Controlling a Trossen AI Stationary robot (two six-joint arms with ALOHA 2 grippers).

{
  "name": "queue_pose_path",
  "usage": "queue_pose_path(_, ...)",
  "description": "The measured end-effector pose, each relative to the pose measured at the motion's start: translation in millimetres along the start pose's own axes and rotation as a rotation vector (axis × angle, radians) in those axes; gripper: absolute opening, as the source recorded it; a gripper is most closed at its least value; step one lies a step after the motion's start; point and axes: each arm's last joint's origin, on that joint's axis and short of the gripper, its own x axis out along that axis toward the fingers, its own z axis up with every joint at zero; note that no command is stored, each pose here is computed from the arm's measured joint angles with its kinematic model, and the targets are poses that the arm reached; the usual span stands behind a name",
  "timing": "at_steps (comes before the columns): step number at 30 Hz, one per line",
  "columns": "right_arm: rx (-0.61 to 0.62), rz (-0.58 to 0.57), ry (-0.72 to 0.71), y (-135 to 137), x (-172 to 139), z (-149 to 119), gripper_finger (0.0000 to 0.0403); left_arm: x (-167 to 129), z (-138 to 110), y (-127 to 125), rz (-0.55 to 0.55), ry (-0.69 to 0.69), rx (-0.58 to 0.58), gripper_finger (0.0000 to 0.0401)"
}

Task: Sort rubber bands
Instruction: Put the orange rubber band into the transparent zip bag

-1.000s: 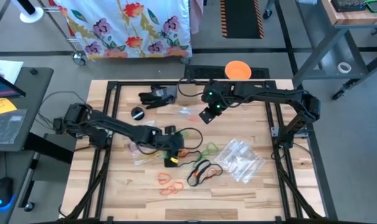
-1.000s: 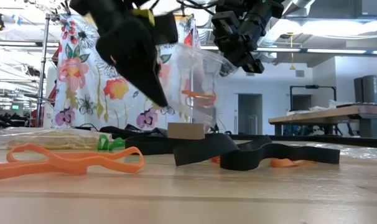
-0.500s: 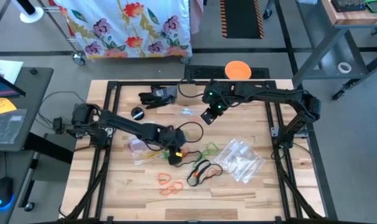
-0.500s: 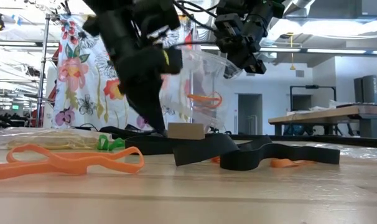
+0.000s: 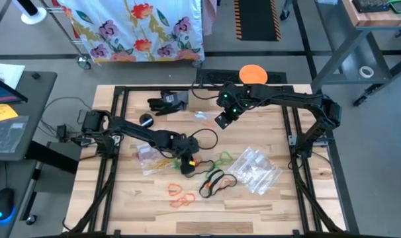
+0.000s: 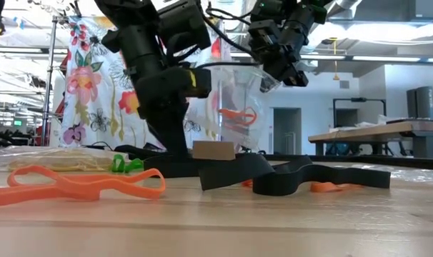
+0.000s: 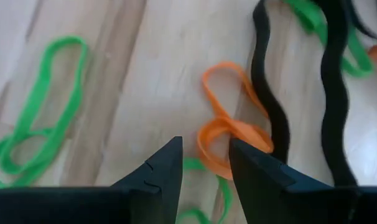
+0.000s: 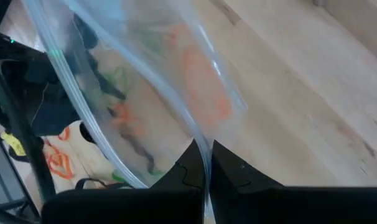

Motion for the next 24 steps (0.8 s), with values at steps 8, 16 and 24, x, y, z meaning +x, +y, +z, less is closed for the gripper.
queue_pose_path(8, 0.002, -0.008, 0.027, 0.6, 0.6, -3.3, 0.0005, 11.5, -2.8, -0.2, -0.05, 0.037, 0.029, 0.0125)
queue_pose_path(16, -0.007, 0.005, 0.021, 3.2, 1.1, -3.2, 0.0005, 1.3, 12.3, -4.3, -0.018, -0.016, 0.231, 0.0013)
queue_pose_path(24, -0.011, 0.0, 0.033, 5.0, 1.8, -5.5, 0.0005, -35.6, 18.1, -30.1, 0.013, -0.098, 0.336, 0.0002)
